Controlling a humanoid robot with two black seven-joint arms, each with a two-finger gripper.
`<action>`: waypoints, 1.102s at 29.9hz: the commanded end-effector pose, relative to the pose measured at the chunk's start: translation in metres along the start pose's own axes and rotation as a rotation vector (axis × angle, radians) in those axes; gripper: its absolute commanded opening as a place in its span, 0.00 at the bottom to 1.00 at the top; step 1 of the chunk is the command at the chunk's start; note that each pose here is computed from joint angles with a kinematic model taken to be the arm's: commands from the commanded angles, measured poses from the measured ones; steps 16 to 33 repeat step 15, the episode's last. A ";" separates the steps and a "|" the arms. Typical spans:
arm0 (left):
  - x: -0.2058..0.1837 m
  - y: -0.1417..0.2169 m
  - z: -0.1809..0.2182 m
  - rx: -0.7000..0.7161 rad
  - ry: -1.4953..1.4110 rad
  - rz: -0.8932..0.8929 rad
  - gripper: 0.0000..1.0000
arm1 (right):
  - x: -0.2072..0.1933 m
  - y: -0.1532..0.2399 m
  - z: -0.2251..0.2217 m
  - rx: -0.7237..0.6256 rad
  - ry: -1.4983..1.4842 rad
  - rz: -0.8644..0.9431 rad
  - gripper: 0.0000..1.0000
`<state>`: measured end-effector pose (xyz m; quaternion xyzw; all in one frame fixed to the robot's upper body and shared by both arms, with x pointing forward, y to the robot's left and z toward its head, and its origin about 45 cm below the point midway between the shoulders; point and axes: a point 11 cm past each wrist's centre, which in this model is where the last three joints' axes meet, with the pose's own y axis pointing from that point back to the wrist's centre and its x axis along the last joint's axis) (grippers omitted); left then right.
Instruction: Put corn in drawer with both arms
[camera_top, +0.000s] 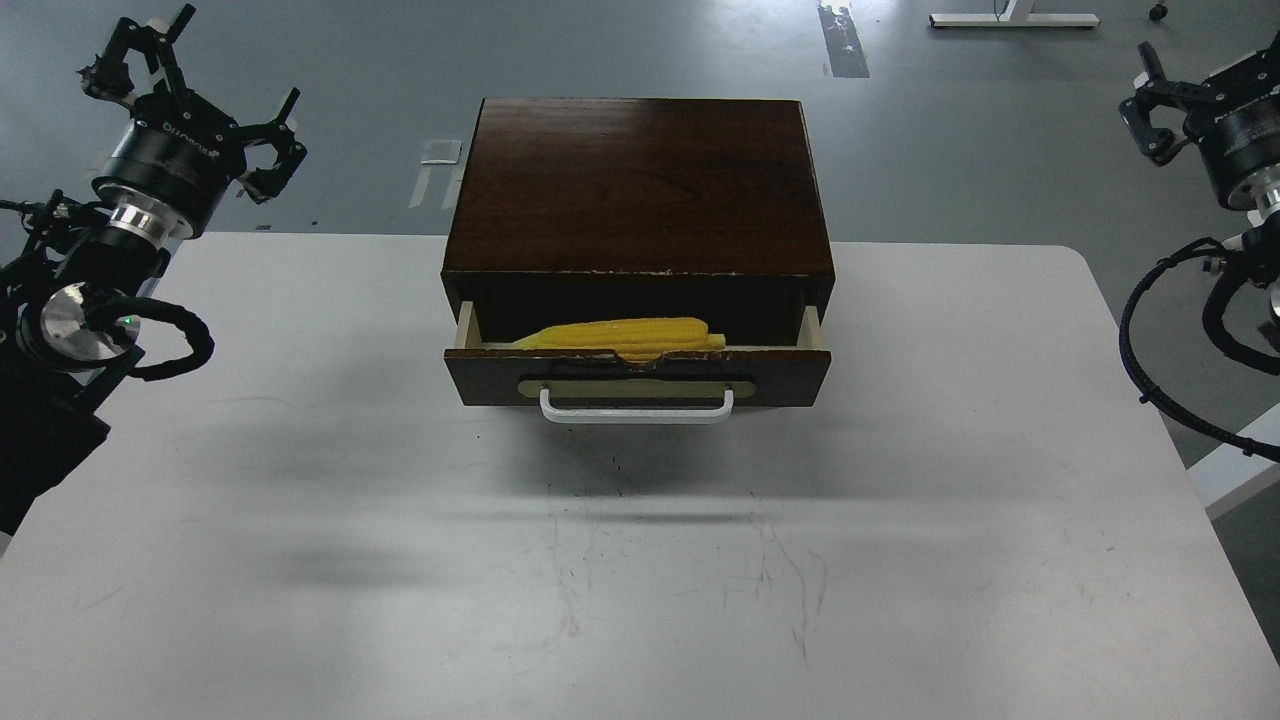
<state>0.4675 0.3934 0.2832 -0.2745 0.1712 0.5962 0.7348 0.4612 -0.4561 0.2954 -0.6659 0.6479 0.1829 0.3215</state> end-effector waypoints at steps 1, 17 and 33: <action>0.003 -0.001 -0.004 -0.006 0.008 0.018 0.98 | 0.012 0.009 0.013 -0.015 -0.030 0.032 1.00; 0.041 0.013 -0.021 -0.046 0.073 0.170 0.98 | 0.004 0.008 0.038 -0.037 -0.064 0.020 1.00; 0.041 0.013 -0.021 -0.046 0.073 0.170 0.98 | 0.004 0.008 0.038 -0.037 -0.064 0.020 1.00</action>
